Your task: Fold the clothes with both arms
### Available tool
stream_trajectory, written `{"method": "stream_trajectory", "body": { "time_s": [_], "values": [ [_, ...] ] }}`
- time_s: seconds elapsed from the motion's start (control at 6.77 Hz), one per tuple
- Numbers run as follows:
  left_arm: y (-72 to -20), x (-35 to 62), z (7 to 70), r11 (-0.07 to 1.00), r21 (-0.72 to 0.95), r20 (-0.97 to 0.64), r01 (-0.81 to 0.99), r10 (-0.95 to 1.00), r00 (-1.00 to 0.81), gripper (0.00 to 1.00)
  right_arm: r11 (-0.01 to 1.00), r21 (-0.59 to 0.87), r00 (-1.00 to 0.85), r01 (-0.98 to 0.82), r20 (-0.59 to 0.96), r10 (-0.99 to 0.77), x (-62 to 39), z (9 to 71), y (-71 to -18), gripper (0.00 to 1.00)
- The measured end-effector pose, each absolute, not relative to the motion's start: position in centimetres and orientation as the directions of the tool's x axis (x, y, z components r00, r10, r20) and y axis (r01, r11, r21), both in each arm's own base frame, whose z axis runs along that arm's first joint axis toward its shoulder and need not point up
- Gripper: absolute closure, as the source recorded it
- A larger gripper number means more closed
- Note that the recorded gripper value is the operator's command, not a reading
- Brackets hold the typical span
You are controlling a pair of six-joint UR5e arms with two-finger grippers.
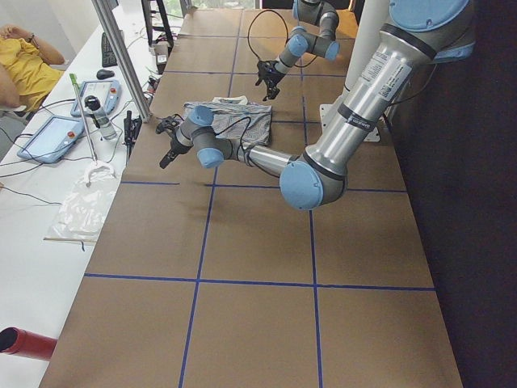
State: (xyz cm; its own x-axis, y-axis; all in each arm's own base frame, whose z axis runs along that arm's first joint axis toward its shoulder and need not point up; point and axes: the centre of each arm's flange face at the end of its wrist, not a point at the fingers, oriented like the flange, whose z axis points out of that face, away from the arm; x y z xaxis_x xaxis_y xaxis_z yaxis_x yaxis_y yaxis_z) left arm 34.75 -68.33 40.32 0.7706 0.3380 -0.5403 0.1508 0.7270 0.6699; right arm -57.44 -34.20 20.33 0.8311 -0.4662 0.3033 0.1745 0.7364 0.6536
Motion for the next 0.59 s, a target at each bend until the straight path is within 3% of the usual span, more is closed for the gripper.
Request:
{"method": "stream_trajectory", "body": {
  "time_s": [0.59],
  "values": [
    [-68.3, 34.7, 40.3, 0.726, 0.671, -0.540, 0.151, 0.338, 0.770, 0.00, 0.693, 0.609, 0.777, 0.385, 0.191, -0.599, -63.1, 22.3, -32.8, 0.54]
  ]
}}
